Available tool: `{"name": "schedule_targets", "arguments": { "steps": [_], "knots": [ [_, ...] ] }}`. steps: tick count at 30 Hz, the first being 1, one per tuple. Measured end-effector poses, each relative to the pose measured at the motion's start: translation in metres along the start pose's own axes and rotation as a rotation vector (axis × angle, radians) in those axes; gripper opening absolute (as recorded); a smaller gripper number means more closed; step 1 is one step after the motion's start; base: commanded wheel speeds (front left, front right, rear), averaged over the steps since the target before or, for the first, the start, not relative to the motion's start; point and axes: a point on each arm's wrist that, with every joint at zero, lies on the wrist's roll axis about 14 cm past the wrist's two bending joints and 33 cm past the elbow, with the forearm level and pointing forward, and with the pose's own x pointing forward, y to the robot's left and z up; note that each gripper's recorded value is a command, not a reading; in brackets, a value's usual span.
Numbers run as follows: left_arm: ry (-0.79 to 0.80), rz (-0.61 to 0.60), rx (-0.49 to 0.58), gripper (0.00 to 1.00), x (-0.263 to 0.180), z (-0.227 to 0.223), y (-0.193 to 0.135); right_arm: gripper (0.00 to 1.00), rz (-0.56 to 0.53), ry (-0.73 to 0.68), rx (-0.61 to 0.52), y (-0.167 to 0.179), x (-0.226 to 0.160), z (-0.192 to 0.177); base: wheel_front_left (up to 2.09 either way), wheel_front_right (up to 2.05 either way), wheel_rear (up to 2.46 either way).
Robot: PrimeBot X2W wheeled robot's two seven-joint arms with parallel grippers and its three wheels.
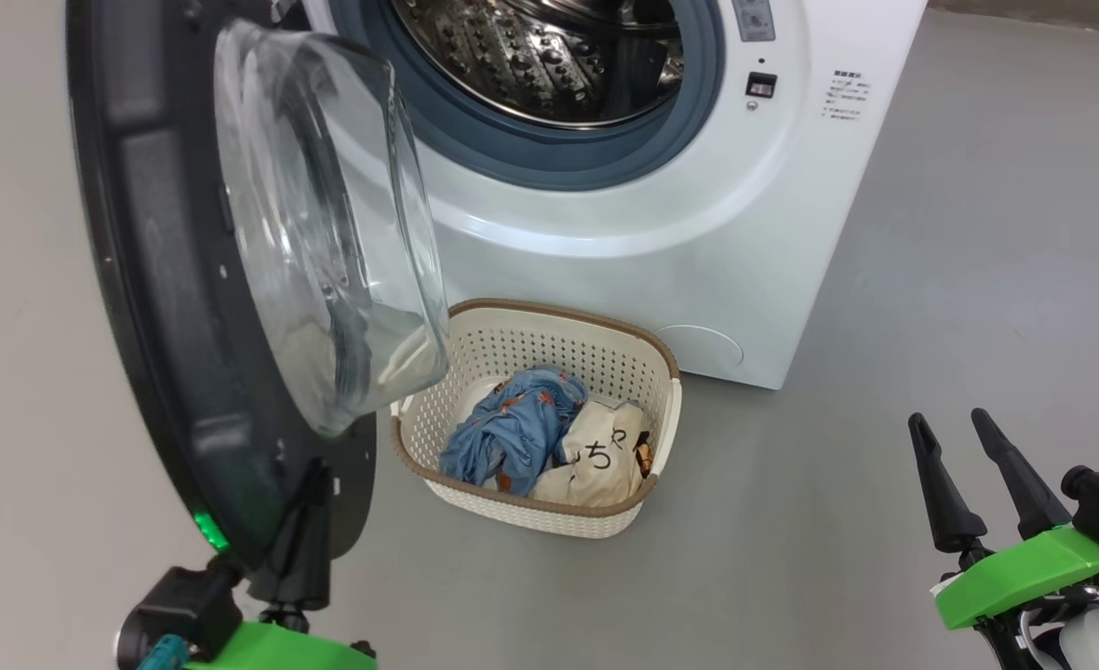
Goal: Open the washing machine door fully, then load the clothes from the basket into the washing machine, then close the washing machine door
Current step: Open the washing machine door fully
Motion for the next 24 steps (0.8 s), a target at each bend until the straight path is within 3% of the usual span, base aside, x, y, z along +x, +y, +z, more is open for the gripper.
{"name": "schedule_targets", "arguments": {
  "steps": [12,24],
  "knots": [
    [0.005,0.201,0.039,0.00,-0.010,0.005,0.060,1.00,0.017,0.002,0.007,0.007,0.005,-0.002,0.00,0.00,0.00],
    [0.016,0.320,0.109,0.00,-0.015,0.014,0.111,1.00,0.000,-0.014,0.016,0.004,0.003,0.003,0.00,0.00,0.00]
  ]
}}
